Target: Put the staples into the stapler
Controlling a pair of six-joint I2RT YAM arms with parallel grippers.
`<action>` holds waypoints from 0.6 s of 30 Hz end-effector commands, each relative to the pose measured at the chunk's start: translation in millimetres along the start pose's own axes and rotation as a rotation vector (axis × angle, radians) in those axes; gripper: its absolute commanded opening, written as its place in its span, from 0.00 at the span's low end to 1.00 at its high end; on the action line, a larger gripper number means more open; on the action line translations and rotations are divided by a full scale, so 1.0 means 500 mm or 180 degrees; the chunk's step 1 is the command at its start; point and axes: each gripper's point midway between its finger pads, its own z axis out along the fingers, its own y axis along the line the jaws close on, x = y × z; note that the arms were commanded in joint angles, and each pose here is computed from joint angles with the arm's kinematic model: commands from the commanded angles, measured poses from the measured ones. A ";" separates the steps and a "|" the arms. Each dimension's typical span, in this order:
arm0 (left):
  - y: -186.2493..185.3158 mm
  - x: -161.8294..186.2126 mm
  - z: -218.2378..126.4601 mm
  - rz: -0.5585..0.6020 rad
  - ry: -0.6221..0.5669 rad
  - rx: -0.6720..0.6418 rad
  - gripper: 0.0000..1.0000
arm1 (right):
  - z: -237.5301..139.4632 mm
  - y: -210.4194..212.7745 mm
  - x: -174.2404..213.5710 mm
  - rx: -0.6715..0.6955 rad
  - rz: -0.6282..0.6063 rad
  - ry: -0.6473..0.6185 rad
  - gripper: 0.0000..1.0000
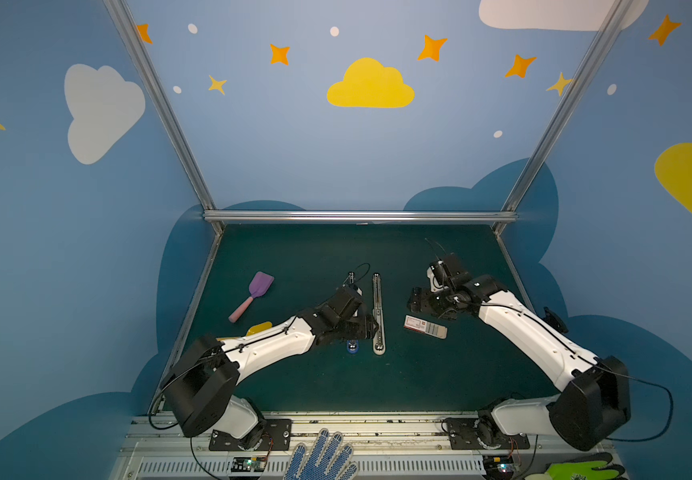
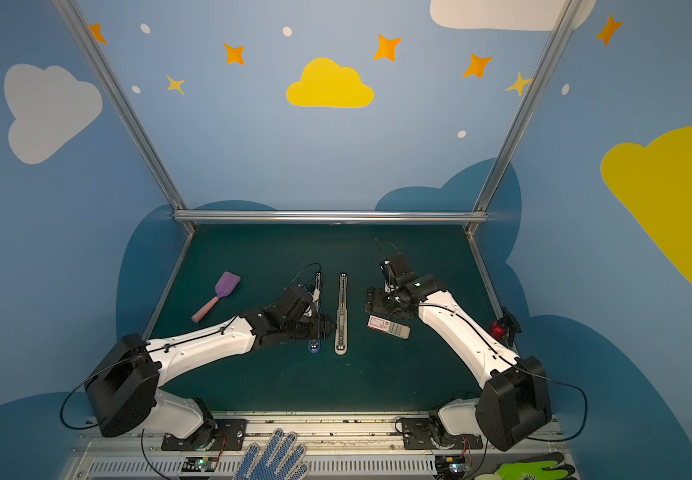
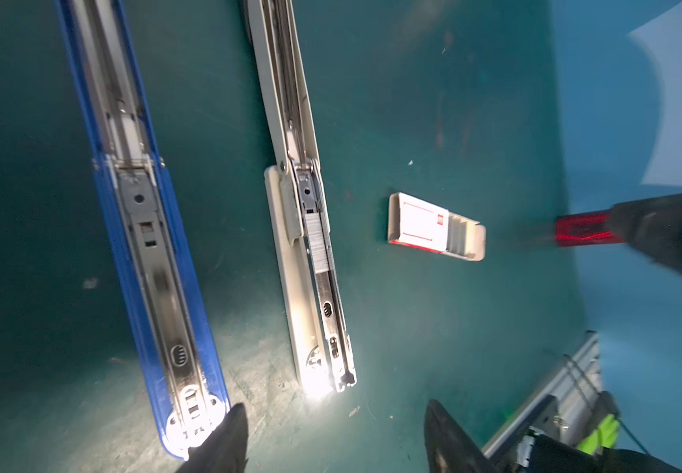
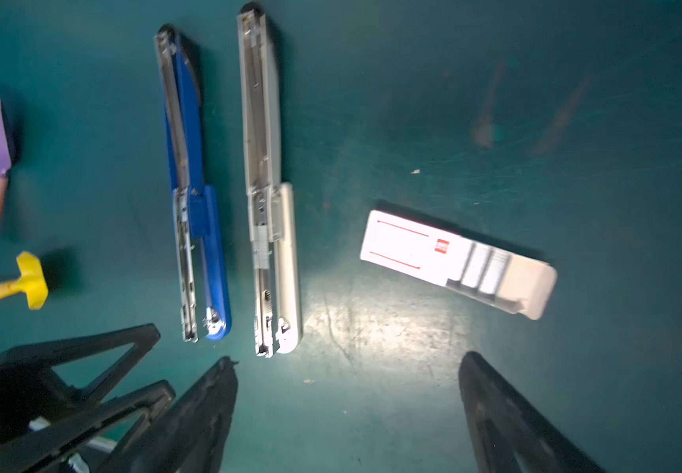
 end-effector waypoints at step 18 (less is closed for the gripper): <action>0.064 0.069 0.140 0.0602 0.0708 -0.1414 0.59 | 0.037 -0.031 0.015 -0.0209 0.0184 0.0076 0.83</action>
